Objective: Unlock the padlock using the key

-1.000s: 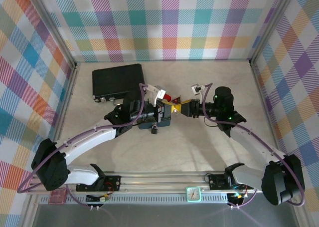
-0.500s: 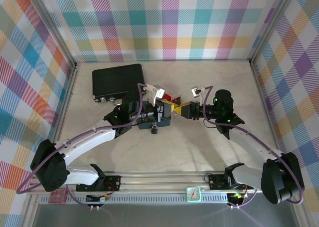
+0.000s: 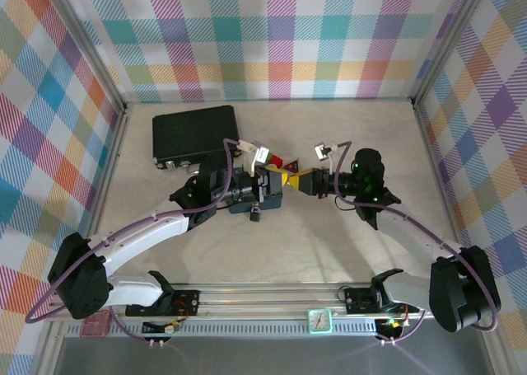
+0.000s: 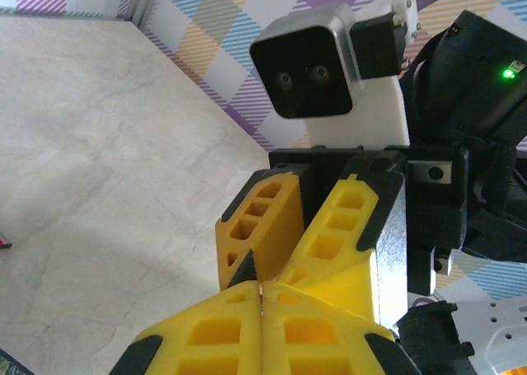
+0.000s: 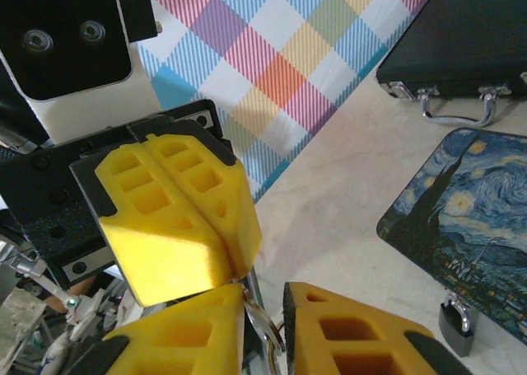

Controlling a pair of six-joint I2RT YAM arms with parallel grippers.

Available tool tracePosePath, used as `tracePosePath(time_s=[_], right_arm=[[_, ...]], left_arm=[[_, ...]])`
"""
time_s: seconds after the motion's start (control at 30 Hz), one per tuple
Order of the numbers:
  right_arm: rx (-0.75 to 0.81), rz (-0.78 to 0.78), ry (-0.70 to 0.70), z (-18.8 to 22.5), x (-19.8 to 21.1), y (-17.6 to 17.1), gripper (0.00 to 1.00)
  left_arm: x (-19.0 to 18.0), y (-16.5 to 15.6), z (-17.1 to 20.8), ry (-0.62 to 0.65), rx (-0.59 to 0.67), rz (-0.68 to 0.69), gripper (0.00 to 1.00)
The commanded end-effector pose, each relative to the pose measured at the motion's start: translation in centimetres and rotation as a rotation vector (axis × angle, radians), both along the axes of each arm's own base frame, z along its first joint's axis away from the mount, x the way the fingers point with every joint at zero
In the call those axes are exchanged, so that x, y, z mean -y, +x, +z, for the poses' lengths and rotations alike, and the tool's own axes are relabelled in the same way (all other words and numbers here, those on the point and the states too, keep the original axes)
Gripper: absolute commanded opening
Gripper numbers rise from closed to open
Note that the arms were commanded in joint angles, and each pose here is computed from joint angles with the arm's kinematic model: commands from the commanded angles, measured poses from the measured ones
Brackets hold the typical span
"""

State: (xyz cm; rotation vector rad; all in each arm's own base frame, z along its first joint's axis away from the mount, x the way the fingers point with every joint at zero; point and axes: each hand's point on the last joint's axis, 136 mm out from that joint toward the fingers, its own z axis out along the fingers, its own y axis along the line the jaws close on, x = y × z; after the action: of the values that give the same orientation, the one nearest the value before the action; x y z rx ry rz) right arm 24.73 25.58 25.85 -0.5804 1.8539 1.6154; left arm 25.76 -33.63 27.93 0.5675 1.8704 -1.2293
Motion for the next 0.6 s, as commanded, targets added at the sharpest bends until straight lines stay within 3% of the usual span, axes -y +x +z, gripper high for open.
tracePosePath(time_s=[0.0, 0.23, 0.3, 0.43, 0.57], right_arm=[[0.023, 0.040, 0.024, 0.6, -0.4, -0.2, 0.14], [-0.025, 0.040, 0.021, -0.7, -0.5, -0.4, 0.30], [-0.024, 0.042, 0.024, -0.8, -0.6, -0.4, 0.30], [-0.028, 0.056, 0.027, -0.6, -1.0, -0.5, 0.27], [-0.015, 0.064, 0.029, -0.3, -1.2, -0.5, 0.10]], left_arm=[[0.0, 0.1, 0.9, -0.037, 0.020, -0.009, 0.00], [-0.2, 0.1, 0.9, -0.045, 0.025, 0.009, 0.00], [-0.3, 0.2, 0.9, -0.052, 0.023, 0.011, 0.00], [-0.2, 0.1, 1.1, -0.057, 0.024, 0.010, 0.00], [0.0, 0.1, 1.4, -0.063, 0.027, -0.002, 0.00]])
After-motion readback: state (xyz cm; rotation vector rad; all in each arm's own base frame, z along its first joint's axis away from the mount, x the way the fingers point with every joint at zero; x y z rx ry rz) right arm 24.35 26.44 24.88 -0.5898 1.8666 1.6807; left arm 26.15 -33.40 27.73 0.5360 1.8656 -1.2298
